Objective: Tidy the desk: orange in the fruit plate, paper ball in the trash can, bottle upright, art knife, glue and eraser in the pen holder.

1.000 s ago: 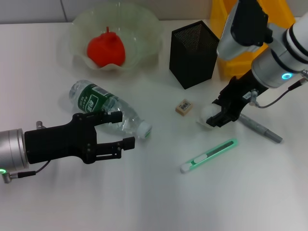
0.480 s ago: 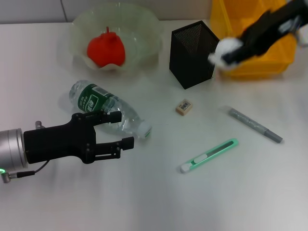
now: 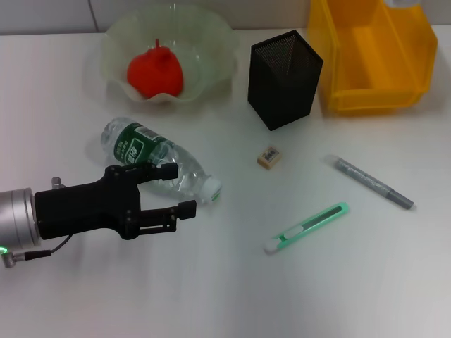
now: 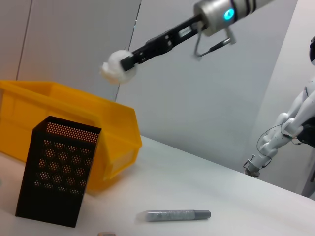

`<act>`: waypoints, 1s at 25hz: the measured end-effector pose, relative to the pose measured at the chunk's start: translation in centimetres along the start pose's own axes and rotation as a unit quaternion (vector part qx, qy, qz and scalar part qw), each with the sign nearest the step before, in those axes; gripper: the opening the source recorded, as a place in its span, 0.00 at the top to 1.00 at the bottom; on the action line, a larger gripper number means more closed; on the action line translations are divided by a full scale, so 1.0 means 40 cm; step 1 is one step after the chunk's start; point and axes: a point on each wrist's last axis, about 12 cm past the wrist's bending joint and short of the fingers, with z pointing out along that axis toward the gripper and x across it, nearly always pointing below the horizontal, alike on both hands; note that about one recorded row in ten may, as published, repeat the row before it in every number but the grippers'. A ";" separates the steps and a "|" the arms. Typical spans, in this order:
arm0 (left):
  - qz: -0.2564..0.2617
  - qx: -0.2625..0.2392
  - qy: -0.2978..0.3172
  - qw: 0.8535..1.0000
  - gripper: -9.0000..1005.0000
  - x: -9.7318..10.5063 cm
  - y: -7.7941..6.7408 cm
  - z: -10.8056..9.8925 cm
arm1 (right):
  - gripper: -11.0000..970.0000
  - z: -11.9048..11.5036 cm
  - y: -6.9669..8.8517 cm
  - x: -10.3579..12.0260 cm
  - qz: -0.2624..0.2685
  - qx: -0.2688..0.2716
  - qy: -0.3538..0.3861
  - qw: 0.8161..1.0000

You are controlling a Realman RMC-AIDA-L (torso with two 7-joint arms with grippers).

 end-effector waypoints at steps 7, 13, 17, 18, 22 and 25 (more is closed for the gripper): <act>-0.001 0.002 0.000 1.000 0.19 0.001 -0.002 0.004 | 0.38 0.084 0.003 0.034 0.006 0.031 -0.014 0.999; -0.001 0.002 -0.002 1.000 0.19 0.001 -0.003 0.002 | 0.28 0.100 0.004 0.046 0.017 0.036 -0.063 0.997; -0.001 0.004 -0.007 1.000 0.19 -0.002 -0.004 0.001 | 0.19 0.086 0.011 0.060 0.039 -0.015 -0.163 0.986; -0.001 0.004 -0.006 1.000 0.19 -0.002 -0.004 0.000 | 0.17 0.080 0.017 0.066 0.037 -0.040 -0.190 0.980; 0.001 0.006 -0.006 1.000 0.19 -0.005 -0.003 0.003 | 0.15 0.055 0.046 0.129 0.018 -0.155 -0.284 0.946; 0.003 0.008 -0.006 1.000 0.19 -0.009 -0.001 0.006 | 0.15 0.041 0.067 0.199 0.002 -0.226 -0.312 0.923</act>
